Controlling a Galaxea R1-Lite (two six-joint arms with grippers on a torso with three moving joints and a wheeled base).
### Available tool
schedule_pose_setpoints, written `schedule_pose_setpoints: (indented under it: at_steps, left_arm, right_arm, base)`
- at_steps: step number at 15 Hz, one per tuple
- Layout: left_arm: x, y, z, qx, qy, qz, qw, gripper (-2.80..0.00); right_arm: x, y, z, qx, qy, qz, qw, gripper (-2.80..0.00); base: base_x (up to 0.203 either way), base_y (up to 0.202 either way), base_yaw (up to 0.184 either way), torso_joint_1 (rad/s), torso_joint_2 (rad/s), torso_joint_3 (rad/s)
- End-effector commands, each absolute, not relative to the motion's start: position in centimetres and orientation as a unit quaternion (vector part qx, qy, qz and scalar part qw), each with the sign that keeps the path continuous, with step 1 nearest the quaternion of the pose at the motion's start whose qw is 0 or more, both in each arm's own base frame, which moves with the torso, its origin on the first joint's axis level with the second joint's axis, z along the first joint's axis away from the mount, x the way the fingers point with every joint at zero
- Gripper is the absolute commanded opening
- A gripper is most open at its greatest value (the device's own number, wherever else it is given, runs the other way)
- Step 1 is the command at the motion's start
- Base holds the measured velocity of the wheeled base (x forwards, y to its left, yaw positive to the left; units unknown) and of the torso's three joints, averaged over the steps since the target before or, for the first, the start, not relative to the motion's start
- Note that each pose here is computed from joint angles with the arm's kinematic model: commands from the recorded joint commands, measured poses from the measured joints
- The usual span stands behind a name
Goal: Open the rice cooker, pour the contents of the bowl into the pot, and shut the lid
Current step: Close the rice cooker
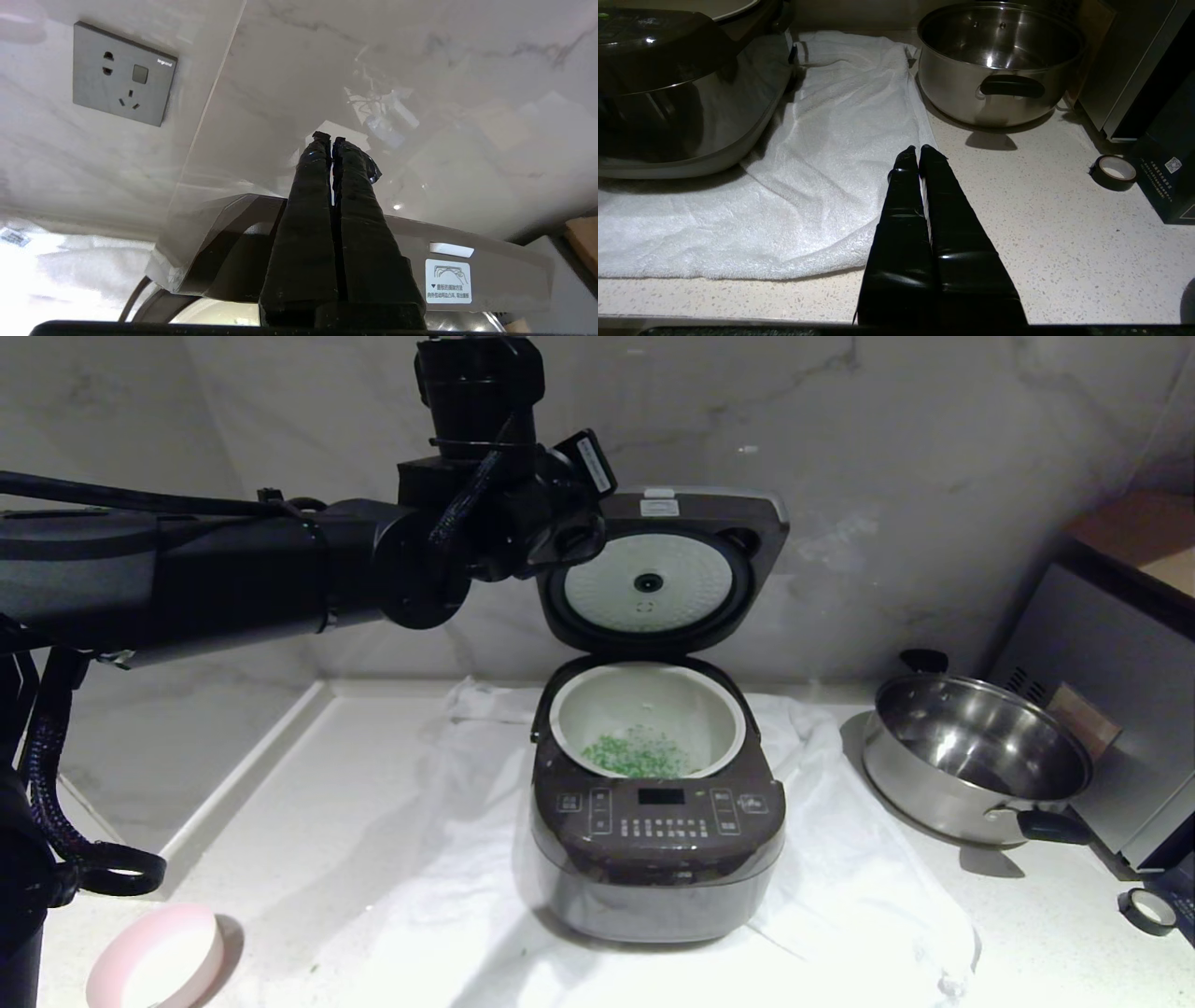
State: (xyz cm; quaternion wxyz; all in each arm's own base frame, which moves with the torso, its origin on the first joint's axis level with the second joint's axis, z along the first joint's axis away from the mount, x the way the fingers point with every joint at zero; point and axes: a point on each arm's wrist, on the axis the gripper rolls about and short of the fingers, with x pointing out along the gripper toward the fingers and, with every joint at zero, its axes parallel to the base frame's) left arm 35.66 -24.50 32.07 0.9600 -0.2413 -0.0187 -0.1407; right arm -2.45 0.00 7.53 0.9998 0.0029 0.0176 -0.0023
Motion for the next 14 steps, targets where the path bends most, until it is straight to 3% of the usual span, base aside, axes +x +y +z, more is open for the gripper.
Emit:
schedule_pose_setpoints:
  at_steps: [1, 7, 14]
  left_arm:
    - [35.3, -24.3, 32.3, -0.241, -0.017, -0.139, 0.96, -2.8]
    - [32.4, -22.5, 32.7, -0.233, 0.004, -0.143, 0.962, -2.8]
    - [30.6, -21.4, 29.6, -0.2, 0.072, -0.173, 0.962, -2.8]
  right_arm:
    - [-2.4, 0.0, 7.5, 0.003, 0.018, -0.002, 1.0, -2.8]
    - [-2.4, 0.0, 7.5, 0.003, 0.018, -0.002, 1.0, -2.8]
    - [-2.4, 0.0, 7.5, 0.003, 0.018, -0.003, 1.0, -2.8]
  base:
    - [0.0, 0.0, 0.0, 0.0, 0.0, 0.0]
    - [0.0, 0.0, 0.0, 0.0, 0.0, 0.0]
    - [0.0, 0.0, 0.0, 0.0, 0.0, 0.0]
